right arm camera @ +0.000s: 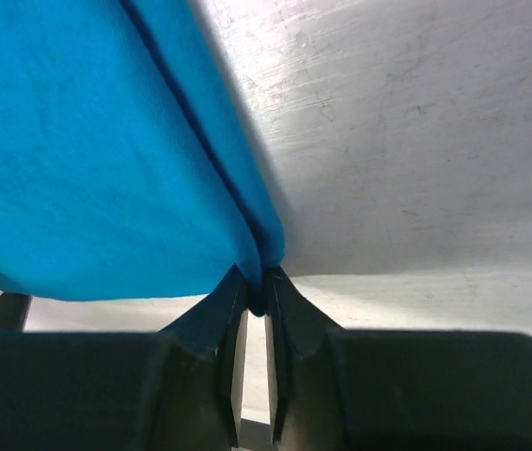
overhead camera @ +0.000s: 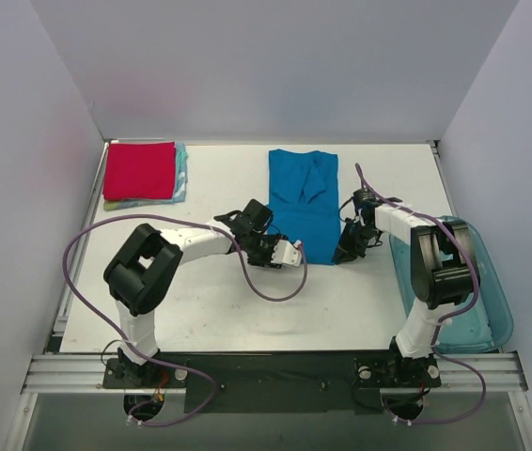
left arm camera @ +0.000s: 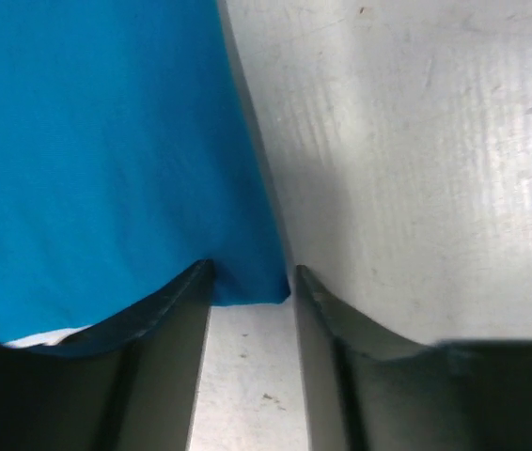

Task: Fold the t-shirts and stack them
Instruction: Grab one side of the 2/3 rectangular tshirt with both arms, then fold the long partially folded tshirt into a neat square

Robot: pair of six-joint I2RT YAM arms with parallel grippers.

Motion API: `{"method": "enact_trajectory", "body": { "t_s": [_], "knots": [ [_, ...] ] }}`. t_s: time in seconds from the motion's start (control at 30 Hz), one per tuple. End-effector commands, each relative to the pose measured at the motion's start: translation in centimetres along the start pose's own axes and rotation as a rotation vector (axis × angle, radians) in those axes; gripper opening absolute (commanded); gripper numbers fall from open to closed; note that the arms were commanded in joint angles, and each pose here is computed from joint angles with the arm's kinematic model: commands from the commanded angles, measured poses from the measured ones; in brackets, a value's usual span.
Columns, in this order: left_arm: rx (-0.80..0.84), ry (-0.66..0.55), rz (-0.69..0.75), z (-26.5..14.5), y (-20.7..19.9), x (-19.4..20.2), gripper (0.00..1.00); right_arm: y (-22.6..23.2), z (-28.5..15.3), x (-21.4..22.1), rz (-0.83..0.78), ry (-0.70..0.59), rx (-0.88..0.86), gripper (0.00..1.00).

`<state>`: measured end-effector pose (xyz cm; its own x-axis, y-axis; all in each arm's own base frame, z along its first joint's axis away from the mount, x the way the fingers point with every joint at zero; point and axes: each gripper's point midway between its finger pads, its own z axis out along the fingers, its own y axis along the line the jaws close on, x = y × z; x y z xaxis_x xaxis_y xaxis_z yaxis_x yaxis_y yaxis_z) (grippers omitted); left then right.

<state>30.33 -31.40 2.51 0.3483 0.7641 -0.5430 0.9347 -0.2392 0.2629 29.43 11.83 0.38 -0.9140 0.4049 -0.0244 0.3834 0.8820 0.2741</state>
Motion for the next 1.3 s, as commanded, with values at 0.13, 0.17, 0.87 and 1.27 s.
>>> {"method": "enact_trajectory", "body": {
  "t_s": [0.13,0.17,0.87,1.27],
  "knots": [
    [-0.139,-0.018,-0.019,-0.2,3.0,-0.7,0.0,-2.0,1.1,-0.2,-0.014,-0.014,0.066,0.0],
    [-0.146,-0.026,-0.025,-0.6,3.6,-1.3,0.0,-1.8,0.7,0.1,-0.021,-0.007,0.056,0.0],
    [0.272,-0.039,-0.189,-14.0,-7.3,-6.2,0.0,-2.4,-10.0,15.3,-0.23,0.105,0.013,0.0],
    [0.291,-0.21,-0.384,-20.8,-8.3,-11.0,0.0,2.6,-18.0,16.6,-0.237,0.054,-0.16,0.0]
  ]
}}
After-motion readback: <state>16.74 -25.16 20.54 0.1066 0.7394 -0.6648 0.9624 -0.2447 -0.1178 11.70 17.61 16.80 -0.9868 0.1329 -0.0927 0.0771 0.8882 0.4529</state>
